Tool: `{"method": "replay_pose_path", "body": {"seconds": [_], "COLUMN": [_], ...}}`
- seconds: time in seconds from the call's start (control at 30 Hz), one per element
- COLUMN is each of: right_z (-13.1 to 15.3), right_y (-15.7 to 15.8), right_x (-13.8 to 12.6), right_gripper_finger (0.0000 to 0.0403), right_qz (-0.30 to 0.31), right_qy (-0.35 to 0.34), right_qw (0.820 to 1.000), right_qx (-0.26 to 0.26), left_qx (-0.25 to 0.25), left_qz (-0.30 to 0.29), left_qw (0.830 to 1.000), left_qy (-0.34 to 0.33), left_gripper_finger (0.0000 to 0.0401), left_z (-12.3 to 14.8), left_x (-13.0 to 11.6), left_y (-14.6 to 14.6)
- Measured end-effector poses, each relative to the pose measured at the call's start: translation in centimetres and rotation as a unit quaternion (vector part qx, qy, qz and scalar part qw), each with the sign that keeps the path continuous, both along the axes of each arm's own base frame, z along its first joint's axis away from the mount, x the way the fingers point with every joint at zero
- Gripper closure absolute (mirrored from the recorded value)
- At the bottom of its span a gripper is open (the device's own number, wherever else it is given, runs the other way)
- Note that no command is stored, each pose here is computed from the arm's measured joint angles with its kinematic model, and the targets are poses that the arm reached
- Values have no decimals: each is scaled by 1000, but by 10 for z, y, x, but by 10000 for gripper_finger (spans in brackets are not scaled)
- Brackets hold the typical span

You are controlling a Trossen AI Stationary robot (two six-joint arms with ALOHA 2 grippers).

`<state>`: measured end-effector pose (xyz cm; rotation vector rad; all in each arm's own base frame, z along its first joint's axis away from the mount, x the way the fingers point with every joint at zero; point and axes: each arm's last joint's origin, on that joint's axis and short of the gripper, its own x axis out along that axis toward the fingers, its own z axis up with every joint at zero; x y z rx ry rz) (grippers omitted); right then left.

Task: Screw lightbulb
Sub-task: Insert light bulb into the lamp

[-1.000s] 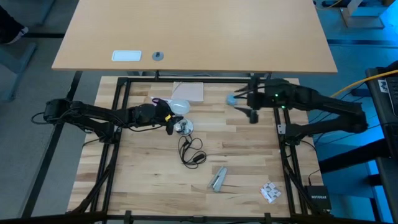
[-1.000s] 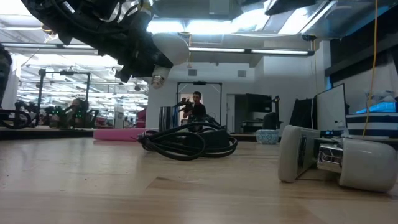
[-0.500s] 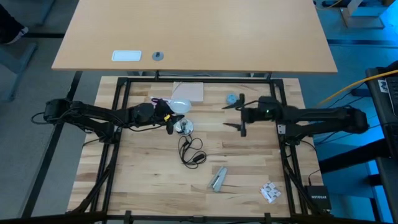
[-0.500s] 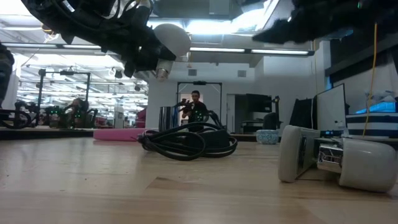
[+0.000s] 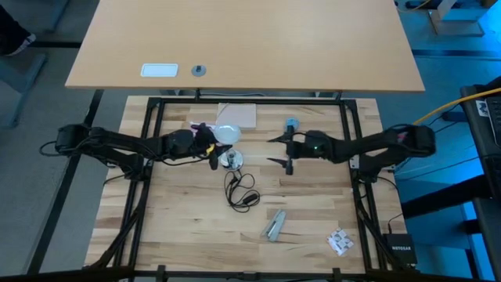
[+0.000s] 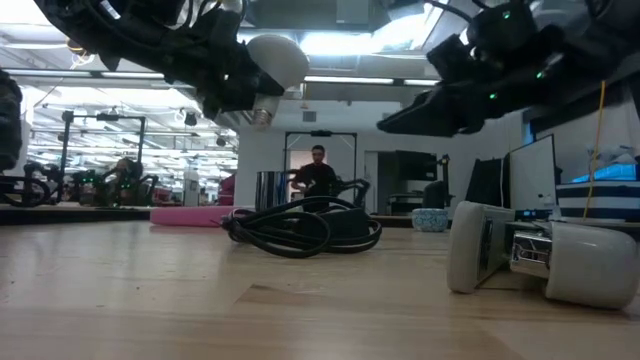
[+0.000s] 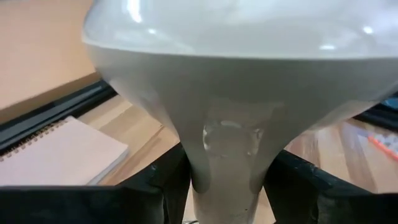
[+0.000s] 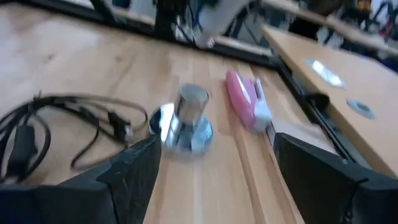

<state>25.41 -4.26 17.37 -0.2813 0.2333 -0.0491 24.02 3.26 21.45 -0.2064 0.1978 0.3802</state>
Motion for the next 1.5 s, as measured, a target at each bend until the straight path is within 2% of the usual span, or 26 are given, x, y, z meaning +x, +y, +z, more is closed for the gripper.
{"method": "replay_pose_path", "body": {"seconds": [0.17, 0.43, 0.6, 0.97, 1.3, 1.5], "right_z": [-13, -33, -40, -52, -33, -22], "right_y": [-2, -8, -11, -13, -16, -17], "right_x": [15, 46, 62, 78, 95, 104], "right_gripper_finger": [86, 86, 86, 86, 86, 86], "right_qz": [7, -2, -3, -5, -1, 22], "right_qy": [-48, -17, -11, 0, -38, -57], "right_qw": [999, 1000, 1000, 999, 998, 997], "right_qx": [-1, 23, 26, 54, 44, 43], "left_qx": [11, 20, 5, 9, 4, 12], "left_qz": [-4, -7, -4, -6, -5, -7], "left_qw": [1000, 1000, 999, 998, 996, 996], "left_qy": [28, 20, 39, 62, 91, 92], "left_gripper_finger": [232, 232, 232, 232, 232, 232], "left_z": [-11, -30, -43, -50, -55, -54], "left_x": [5, 23, 28, 28, 26, 26], "left_y": [1, 2, 2, 2, 2, 2]}}
